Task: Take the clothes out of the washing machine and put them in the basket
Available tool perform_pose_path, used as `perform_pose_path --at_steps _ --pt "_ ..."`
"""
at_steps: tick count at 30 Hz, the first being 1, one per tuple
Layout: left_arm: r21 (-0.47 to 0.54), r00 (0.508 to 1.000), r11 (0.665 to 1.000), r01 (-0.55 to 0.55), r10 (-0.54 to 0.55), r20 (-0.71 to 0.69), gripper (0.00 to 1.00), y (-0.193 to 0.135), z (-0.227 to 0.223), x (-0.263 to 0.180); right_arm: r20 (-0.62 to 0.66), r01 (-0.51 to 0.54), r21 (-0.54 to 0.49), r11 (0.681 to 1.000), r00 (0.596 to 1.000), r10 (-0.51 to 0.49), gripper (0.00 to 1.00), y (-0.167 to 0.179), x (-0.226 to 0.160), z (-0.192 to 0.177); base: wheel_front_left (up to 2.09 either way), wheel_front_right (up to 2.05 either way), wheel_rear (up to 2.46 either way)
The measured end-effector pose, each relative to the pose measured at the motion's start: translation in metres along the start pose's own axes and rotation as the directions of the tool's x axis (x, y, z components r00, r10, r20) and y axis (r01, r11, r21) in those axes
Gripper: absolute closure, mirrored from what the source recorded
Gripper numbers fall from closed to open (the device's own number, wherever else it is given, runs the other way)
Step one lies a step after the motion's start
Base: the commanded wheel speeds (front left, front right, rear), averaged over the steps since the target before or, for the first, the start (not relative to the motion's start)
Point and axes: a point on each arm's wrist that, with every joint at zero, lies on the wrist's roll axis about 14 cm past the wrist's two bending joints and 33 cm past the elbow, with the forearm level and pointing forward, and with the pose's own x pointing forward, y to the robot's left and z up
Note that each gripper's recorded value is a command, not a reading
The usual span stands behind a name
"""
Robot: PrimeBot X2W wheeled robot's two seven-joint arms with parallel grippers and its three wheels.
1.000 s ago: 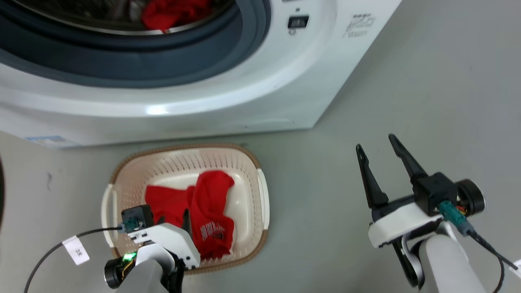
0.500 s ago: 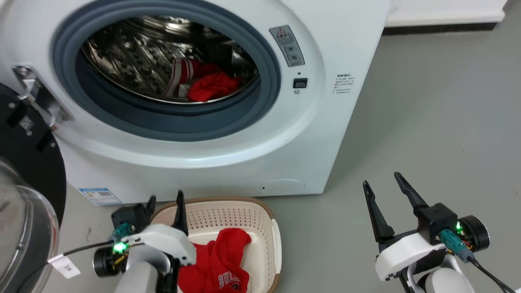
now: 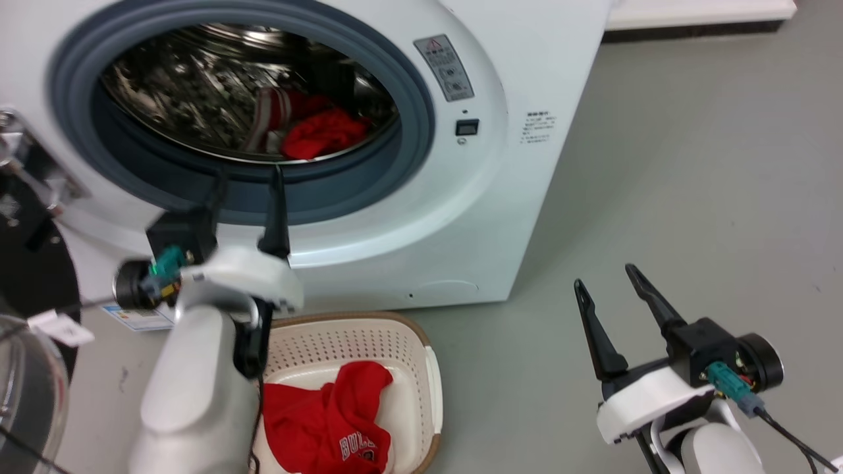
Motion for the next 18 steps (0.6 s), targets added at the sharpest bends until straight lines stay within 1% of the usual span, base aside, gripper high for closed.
perform_pose_path --at_steps 3,6,13,18 --pt "0.031 1.000 0.999 0.029 -0.029 -0.008 0.00 -0.004 -0.001 0.027 0.002 0.009 0.013 1.000 1.000 -0.009 0.00 -0.004 0.006 -0.002 0.00 0.00 0.00" --pt "0.063 0.997 0.996 0.057 -0.054 -0.050 0.00 -0.007 -0.013 0.053 -0.009 0.016 0.028 0.999 1.000 -0.016 0.00 -0.008 0.010 -0.008 0.00 0.00 0.00" --pt "0.113 0.973 0.990 0.087 -0.060 -0.223 0.00 0.001 -0.062 0.107 -0.067 0.050 0.065 0.997 0.997 -0.045 0.00 -0.020 0.018 -0.036 0.00 0.00 0.00" --pt "0.155 0.932 0.982 0.110 -0.048 -0.358 0.00 0.008 -0.102 0.142 -0.132 0.069 0.087 0.994 0.990 -0.057 0.00 -0.027 0.024 -0.064 0.00 0.00 0.00"
